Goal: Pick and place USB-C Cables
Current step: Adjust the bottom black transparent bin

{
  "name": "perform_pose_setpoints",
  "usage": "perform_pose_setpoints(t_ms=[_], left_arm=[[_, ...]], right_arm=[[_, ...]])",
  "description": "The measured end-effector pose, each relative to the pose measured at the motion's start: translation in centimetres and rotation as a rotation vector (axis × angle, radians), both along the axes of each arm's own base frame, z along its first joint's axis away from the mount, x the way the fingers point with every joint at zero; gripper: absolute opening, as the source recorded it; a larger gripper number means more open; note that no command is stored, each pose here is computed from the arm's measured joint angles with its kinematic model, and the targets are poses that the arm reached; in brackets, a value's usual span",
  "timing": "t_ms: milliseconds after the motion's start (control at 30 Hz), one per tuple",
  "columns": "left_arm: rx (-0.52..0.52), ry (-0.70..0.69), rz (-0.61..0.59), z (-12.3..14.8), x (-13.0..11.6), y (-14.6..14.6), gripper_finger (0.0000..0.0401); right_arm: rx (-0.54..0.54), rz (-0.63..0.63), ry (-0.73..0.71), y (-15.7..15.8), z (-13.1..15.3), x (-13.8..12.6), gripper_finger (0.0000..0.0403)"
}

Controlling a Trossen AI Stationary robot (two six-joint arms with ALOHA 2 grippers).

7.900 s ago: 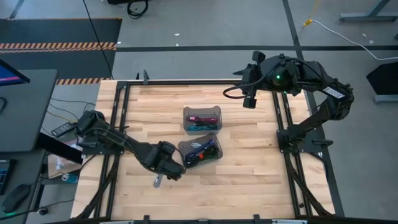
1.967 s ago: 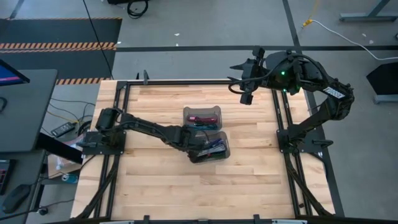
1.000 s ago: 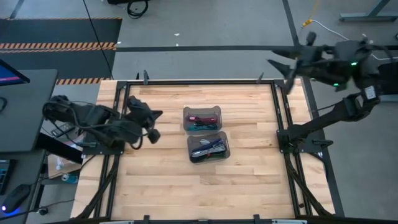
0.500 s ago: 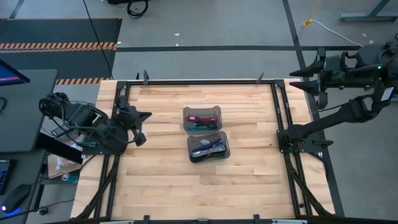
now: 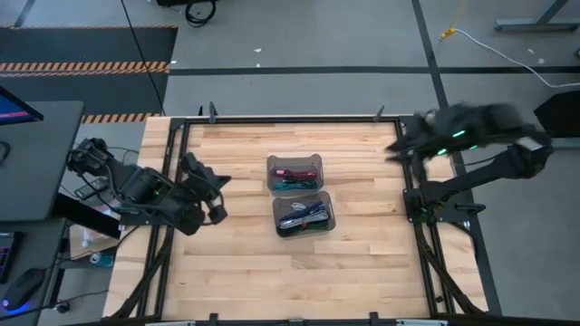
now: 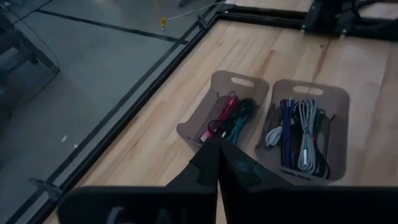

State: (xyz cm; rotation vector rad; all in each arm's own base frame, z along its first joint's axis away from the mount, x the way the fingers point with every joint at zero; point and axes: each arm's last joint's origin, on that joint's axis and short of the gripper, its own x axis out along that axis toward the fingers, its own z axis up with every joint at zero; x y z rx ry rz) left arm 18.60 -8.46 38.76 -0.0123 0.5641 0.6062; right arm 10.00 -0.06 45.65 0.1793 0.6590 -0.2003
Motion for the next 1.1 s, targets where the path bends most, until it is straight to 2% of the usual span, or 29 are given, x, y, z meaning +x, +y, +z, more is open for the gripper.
perform_pose_setpoints(t_ms=[167, 333, 533, 633, 833, 1100], left_arm=[[0.001, -0.033, -0.006, 0.3, 0.2, -0.1, 0.0007], [-0.005, -0.056, -0.007, 0.7, -0.2, 0.1, 0.0008], [0.001, -0.052, -0.013, 0.8, -0.4, 0.2, 0.0008], [0.004, -0.049, -0.015, 0.8, -0.4, 0.2, 0.0008], [0.019, -0.039, -0.026, 0.8, -0.4, 0.2, 0.0008], [0.020, -0.038, -0.028, 0.8, -0.3, 0.2, 0.0008]], right_arm=[[0.153, 0.003, 0.161, 0.5, -6.8, 4.2, 0.0155], [0.267, 0.022, 0.150, 1.1, -12.7, 7.3, 0.0155], [0.343, -0.008, 0.139, 1.7, -18.0, 8.9, 0.0155], [0.373, -0.042, 0.191, 2.0, -20.6, 9.0, 0.0155], [0.409, -0.100, 0.272, 2.5, -24.3, 9.2, 0.0155], [0.345, -0.153, 0.218, 3.0, -25.2, 10.7, 0.0155]])
